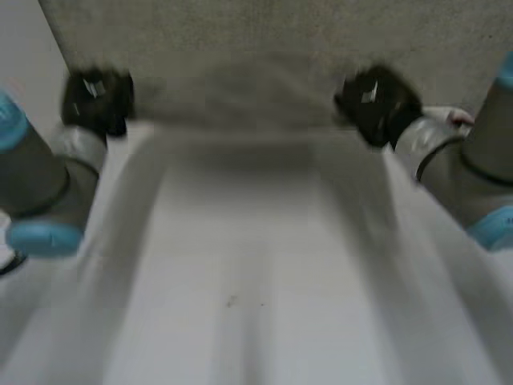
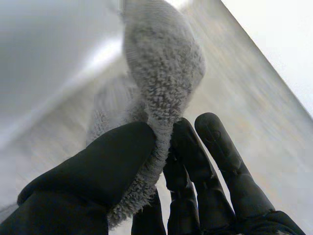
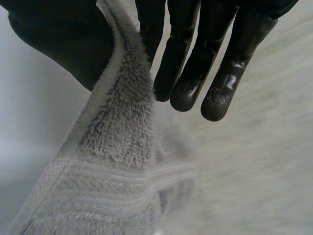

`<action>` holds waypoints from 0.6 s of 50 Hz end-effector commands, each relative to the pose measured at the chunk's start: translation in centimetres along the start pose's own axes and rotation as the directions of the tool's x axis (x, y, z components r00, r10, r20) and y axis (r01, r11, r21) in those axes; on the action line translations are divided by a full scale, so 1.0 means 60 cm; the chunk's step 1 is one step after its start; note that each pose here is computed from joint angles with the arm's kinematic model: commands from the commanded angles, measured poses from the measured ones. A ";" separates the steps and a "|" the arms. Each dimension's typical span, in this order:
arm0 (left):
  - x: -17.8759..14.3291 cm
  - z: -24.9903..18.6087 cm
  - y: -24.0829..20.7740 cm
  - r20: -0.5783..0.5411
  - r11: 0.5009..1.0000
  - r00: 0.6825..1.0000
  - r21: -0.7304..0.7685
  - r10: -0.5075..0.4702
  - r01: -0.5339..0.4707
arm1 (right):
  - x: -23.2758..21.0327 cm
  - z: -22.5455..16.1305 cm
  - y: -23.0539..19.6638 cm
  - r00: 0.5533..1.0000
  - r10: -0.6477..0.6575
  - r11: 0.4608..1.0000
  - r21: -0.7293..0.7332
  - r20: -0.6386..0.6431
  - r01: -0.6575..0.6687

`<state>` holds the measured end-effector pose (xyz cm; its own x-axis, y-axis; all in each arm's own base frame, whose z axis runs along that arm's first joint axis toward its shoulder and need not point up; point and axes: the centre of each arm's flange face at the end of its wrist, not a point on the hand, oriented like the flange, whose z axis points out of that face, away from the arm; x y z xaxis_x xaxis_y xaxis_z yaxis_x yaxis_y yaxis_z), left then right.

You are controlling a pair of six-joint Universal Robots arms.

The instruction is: Fold the towel.

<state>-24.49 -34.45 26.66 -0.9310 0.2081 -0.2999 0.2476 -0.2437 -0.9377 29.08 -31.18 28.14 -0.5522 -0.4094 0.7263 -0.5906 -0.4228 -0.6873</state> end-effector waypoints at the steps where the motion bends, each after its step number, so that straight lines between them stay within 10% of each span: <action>1: 0.052 -0.083 0.165 -0.140 0.950 0.990 -0.307 0.005 -0.048 | -0.132 -0.015 0.132 0.955 0.152 0.955 -0.286 0.256 -0.075; 19: 0.000 -0.104 0.166 -0.073 0.934 0.997 -0.351 0.041 -0.064 | -0.123 -0.056 0.211 0.811 0.585 0.714 -0.477 0.005 -0.512; 30: -0.014 -0.107 0.150 -0.043 0.941 0.998 -0.335 0.039 -0.051 | -0.093 -0.079 0.245 0.810 0.564 0.685 -0.457 -0.162 -0.568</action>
<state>-19.96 -30.72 17.18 -0.9038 0.2472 -0.3494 0.3777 0.0763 -0.9228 22.12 -31.11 14.13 -0.8446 -0.5038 0.1813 -0.3714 0.3073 -0.8762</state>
